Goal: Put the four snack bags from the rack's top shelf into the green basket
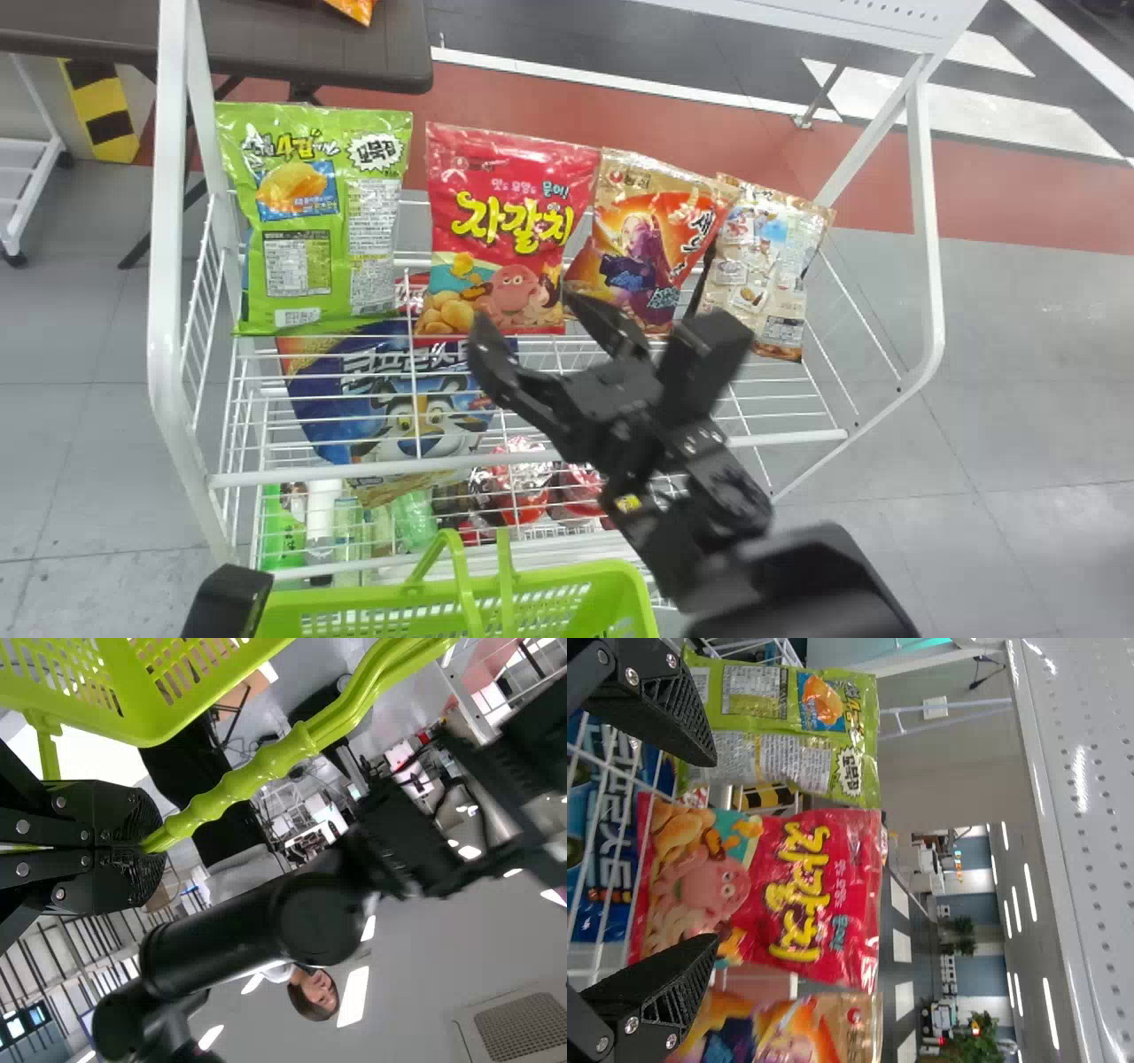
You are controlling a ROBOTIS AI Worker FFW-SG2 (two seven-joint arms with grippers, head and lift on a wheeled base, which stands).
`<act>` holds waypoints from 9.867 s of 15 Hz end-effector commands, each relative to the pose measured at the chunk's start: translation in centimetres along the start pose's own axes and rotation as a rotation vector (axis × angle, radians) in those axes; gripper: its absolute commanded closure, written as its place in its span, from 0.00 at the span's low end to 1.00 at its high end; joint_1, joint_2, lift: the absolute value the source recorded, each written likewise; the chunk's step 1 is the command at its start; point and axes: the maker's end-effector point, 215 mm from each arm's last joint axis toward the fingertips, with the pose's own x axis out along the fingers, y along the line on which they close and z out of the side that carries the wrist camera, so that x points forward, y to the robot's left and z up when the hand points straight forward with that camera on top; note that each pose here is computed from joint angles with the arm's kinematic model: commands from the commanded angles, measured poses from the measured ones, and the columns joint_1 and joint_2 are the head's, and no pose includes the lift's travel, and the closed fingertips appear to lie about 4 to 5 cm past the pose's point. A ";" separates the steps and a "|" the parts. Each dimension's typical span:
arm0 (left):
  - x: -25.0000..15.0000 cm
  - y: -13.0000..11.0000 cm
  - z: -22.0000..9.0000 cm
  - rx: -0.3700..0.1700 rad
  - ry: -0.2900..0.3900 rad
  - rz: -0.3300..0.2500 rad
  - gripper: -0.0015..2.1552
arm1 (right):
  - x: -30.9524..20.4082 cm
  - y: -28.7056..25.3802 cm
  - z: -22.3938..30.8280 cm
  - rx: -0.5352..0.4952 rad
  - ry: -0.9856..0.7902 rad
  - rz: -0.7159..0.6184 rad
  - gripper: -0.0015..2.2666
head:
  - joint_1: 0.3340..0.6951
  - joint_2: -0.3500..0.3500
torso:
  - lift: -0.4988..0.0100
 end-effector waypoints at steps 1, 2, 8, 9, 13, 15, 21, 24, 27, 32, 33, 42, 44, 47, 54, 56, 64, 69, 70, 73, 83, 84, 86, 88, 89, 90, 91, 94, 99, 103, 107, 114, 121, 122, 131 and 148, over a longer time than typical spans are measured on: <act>-0.1 0.0 -0.1 0.002 0.006 -0.001 0.77 | 4.1 4.3 1.9 -0.049 -0.021 0.064 0.06 | 1.00 0.00 | 0.98; -0.1 0.0 0.0 0.003 0.008 0.000 0.77 | 5.4 5.8 2.4 -0.060 -0.029 0.086 0.06 | 1.00 0.05 | 0.98; -0.1 0.2 -0.1 0.013 0.027 -0.011 0.77 | 12.4 7.9 -0.7 -0.173 0.053 0.145 0.06 | 1.00 0.33 | 0.98; -0.1 0.2 0.0 0.027 0.026 -0.015 0.77 | 13.1 7.7 -1.2 -0.180 0.067 0.146 0.06 | 1.00 0.35 | 0.98; -0.3 0.3 0.1 0.044 0.022 -0.032 0.77 | 15.5 7.5 -2.1 -0.198 0.092 0.166 0.06 | 1.00 0.38 | 0.98; -0.3 0.3 0.1 0.056 0.022 -0.042 0.77 | 16.5 7.9 -2.3 -0.201 0.099 0.188 0.10 | 1.00 0.39 | 0.98; -0.3 0.2 0.4 0.072 0.014 -0.058 0.77 | 15.9 10.8 -2.0 -0.219 0.088 0.280 0.89 | 1.00 0.44 | 0.98; -0.5 0.3 0.6 0.069 0.003 -0.072 0.77 | 13.9 12.6 -1.0 -0.239 0.066 0.293 0.91 | 1.00 0.47 | 0.98; -0.8 0.4 0.8 0.064 -0.007 -0.069 0.77 | 11.1 13.6 -0.3 -0.195 0.080 0.295 0.91 | 1.00 0.50 | 0.98; -1.2 0.7 1.1 0.064 -0.014 -0.058 0.77 | 5.4 9.3 1.1 -0.099 0.166 0.215 0.91 | 1.00 0.46 | 0.98; -1.4 0.7 1.2 0.064 -0.017 -0.054 0.77 | 3.6 7.2 0.8 -0.079 0.198 0.185 0.91 | 1.00 0.43 | 0.98; -1.6 1.0 1.6 0.048 -0.027 -0.039 0.77 | -11.5 -2.5 1.6 0.027 0.376 0.076 0.91 | 1.00 0.00 | 0.98; -1.5 0.8 1.4 0.048 -0.030 -0.034 0.77 | -14.5 -3.9 2.1 0.046 0.401 0.058 0.91 | 1.00 0.00 | 0.98; -1.5 1.0 1.4 0.060 -0.030 -0.009 0.77 | -18.8 -5.7 2.3 0.149 0.421 0.035 0.91 | 1.00 0.00 | 0.98; -1.3 0.8 2.3 0.110 -0.036 0.012 0.77 | -26.6 -7.2 -0.3 0.464 0.474 0.059 0.91 | 1.00 0.00 | 0.98; -1.7 0.8 2.9 0.129 -0.043 0.021 0.77 | -27.1 -6.1 -3.6 0.527 0.545 0.072 0.91 | 1.00 0.00 | 0.98; -1.4 0.0 3.2 0.146 -0.042 0.005 0.77 | -25.0 3.1 -13.0 0.526 0.787 0.212 0.91 | 1.00 0.00 | 0.98; -1.3 0.1 3.4 0.159 -0.042 0.006 0.77 | -24.1 3.3 -14.0 0.486 0.827 0.201 0.00 | 1.00 0.00 | 0.98; -1.3 0.1 3.5 0.159 -0.042 0.004 0.77 | -23.9 2.9 -13.5 0.485 0.812 0.201 0.00 | 1.00 0.00 | 0.98; -1.2 0.2 3.7 0.161 -0.043 0.005 0.77 | -21.9 2.3 -11.5 0.481 0.738 0.212 0.02 | 1.00 0.00 | 0.98; -1.0 0.5 3.3 0.137 -0.032 0.007 0.77 | -1.4 -4.1 -0.7 0.015 0.064 0.004 0.03 | 1.00 0.00 | 0.98; -0.9 0.6 3.3 0.135 -0.030 0.004 0.77 | 0.3 -4.4 -0.2 -0.022 0.026 -0.035 0.03 | 1.00 0.00 | 0.98; -0.8 0.6 3.3 0.131 -0.029 0.001 0.77 | 3.0 -5.1 0.2 -0.060 -0.037 -0.111 0.04 | 1.00 0.00 | 0.98; -0.8 0.7 3.2 0.130 -0.029 0.001 0.77 | 5.2 -5.7 -0.3 -0.067 -0.039 -0.122 0.05 | 1.00 0.00 | 0.98; -0.9 0.9 3.2 0.126 -0.029 0.001 0.77 | 6.2 -5.7 -0.5 -0.070 -0.033 -0.116 0.06 | 1.00 0.00 | 0.98; -0.9 1.0 3.3 0.125 -0.028 0.001 0.77 | 6.9 -5.8 -0.8 -0.085 -0.024 -0.118 0.06 | 1.00 0.00 | 0.98; -0.9 1.0 3.2 0.123 -0.029 0.000 0.77 | 7.6 -6.3 -0.9 -0.097 -0.017 -0.135 0.06 | 1.00 0.01 | 0.98; -0.9 1.0 3.2 0.123 -0.028 -0.003 0.77 | 10.0 -6.7 -1.5 -0.105 0.006 -0.125 0.12 | 1.00 0.03 | 0.98; -0.9 1.0 3.1 0.114 -0.023 -0.006 0.77 | 9.5 -4.3 -1.3 -0.106 0.013 -0.079 0.89 | 1.00 0.08 | 0.98; -0.7 0.7 3.0 0.110 -0.017 -0.011 0.77 | 6.3 -2.4 1.6 -0.103 -0.056 -0.069 0.91 | 1.00 0.10 | 0.98; -0.9 0.6 2.9 0.115 -0.018 -0.003 0.77 | 2.0 -2.7 3.8 -0.087 -0.087 -0.091 0.92 | 1.00 0.06 | 0.98; -1.7 0.7 3.3 0.126 -0.030 0.029 0.77 | -11.2 -4.6 -0.1 0.133 0.243 -0.053 0.92 | 1.00 0.00 | 0.98; -1.4 1.2 3.4 0.131 -0.022 0.051 0.77 | -20.4 -7.2 -2.3 0.204 0.400 -0.094 0.92 | 1.00 0.00 | 0.98; -1.5 1.3 3.5 0.131 -0.025 0.053 0.77 | -21.5 -5.7 -3.9 0.274 0.459 -0.050 0.92 | 1.00 0.00 | 0.98; -1.3 0.7 4.0 0.155 -0.027 0.050 0.77 | -24.3 2.3 -11.7 0.501 0.705 0.099 0.92 | 1.00 0.00 | 0.98; -0.4 0.6 4.2 0.163 -0.018 0.039 0.77 | -22.9 7.9 -15.6 0.407 0.802 0.184 0.47 | 1.00 0.00 | 0.98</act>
